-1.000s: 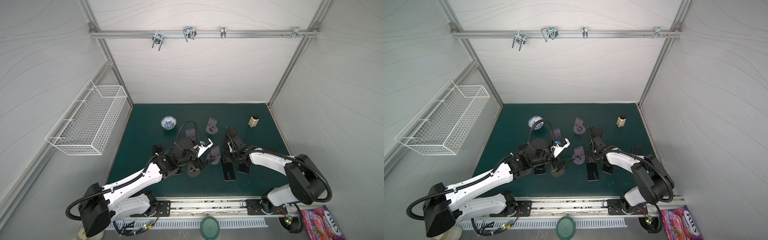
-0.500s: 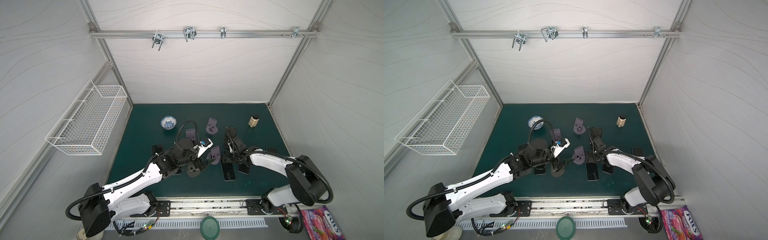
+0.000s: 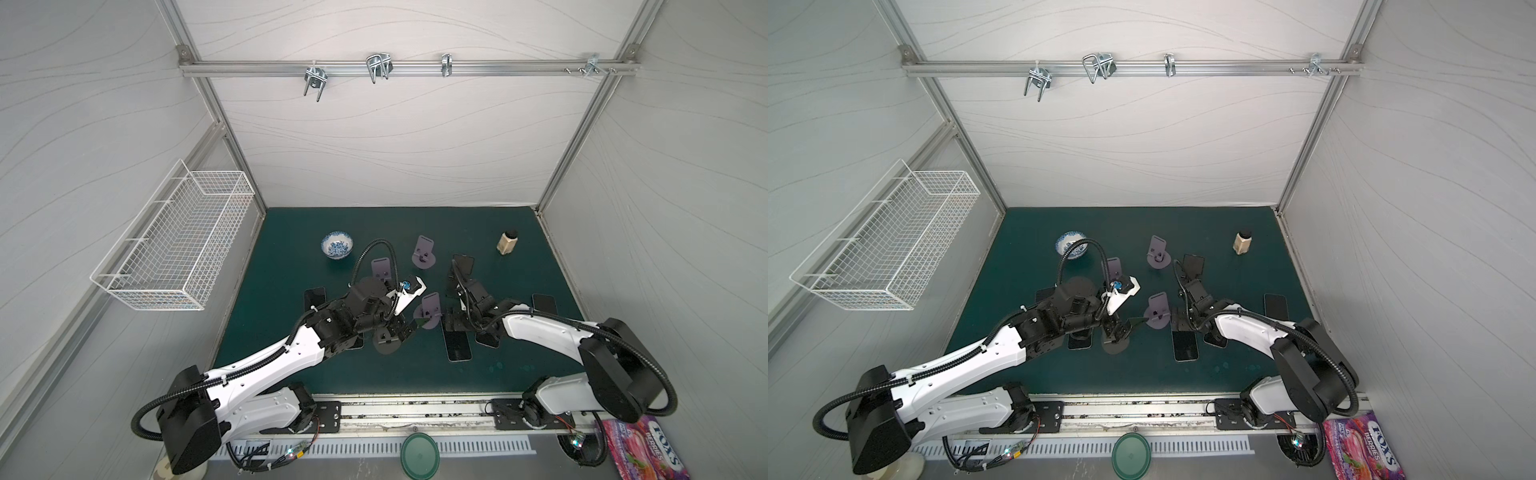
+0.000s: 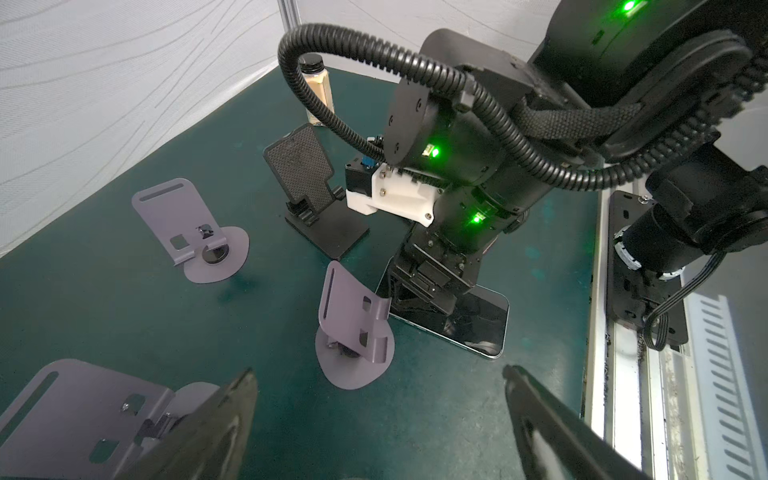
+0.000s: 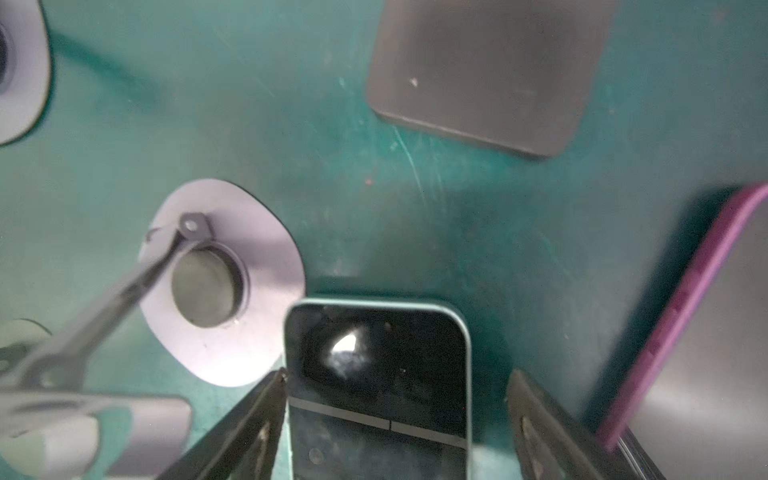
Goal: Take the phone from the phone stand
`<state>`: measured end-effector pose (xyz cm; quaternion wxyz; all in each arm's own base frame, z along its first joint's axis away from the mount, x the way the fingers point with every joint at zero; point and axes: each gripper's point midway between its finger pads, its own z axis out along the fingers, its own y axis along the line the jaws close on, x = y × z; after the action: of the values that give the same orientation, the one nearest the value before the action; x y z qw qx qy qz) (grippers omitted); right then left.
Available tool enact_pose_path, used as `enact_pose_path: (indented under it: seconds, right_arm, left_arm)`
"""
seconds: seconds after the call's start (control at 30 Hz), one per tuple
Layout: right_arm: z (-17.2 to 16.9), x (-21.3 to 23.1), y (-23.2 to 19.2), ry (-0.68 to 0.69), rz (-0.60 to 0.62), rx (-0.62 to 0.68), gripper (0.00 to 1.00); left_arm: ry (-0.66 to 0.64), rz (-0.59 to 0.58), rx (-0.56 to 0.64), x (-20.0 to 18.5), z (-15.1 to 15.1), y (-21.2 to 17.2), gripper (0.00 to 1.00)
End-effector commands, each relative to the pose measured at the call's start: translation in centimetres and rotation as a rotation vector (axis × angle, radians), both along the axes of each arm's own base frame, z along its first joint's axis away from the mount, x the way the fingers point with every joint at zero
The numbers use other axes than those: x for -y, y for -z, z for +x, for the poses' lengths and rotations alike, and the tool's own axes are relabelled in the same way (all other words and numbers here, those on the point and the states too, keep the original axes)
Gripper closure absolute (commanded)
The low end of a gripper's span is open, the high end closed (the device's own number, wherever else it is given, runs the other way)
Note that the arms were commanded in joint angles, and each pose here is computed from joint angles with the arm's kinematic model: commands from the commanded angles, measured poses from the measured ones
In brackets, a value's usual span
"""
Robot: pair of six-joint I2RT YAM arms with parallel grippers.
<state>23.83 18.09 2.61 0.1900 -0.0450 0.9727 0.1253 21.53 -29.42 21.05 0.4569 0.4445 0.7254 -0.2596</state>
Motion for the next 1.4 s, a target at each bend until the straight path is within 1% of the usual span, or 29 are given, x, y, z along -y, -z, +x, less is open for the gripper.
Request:
enact_pose_path:
  seconds: [0.0,0.23,0.43,0.57,0.83,0.93,1.03,1.13,1.23,1.37]
  right_arm:
    - [-3.5,2.8,2.2,0.030,-0.111,-0.130,0.15]
    - [-4.0,2.5,1.9,0.018,-0.129,-0.119,0.15]
    - [-3.4,2.2,0.5,0.008,-0.105,-0.074,0.14]
    - [-3.1,2.0,-0.8,0.002,-0.083,-0.031,0.14]
    - [-2.7,2.6,-1.9,-0.007,-0.106,0.010,0.13]
    - [-2.9,3.2,-2.2,0.002,-0.128,0.014,0.13]
    - [-3.1,4.0,-2.9,0.018,-0.137,0.024,0.13]
    - [-3.1,4.6,-4.2,0.036,-0.114,0.052,0.13]
    - [-2.7,5.3,-5.8,0.064,-0.081,0.089,0.12]
    - [-1.8,6.5,-7.9,0.101,-0.038,0.132,0.11]
  left_arm:
    - [0.023,-0.024,0.024,0.5,-0.1,-1.1,0.06]
    - [0.024,-0.024,0.022,0.5,-0.1,-1.1,0.06]
    - [0.009,-0.023,0.032,0.3,0.0,-1.2,0.06]
    - [-0.032,-0.016,0.068,-0.4,0.6,-1.4,0.06]
    - [-0.138,-0.019,0.155,-2.0,1.9,-2.1,0.06]
    - [-0.204,-0.011,0.207,-3.2,2.6,-2.7,0.06]
    - [-0.319,-0.001,0.291,-5.3,3.8,-3.7,0.06]
    - [-0.436,0.019,0.362,-7.8,5.0,-4.5,0.05]
    - [-0.542,-0.007,0.360,-10.4,6.4,-5.2,0.04]
    - [-0.667,-0.069,0.282,-14.1,8.3,-5.1,0.04]
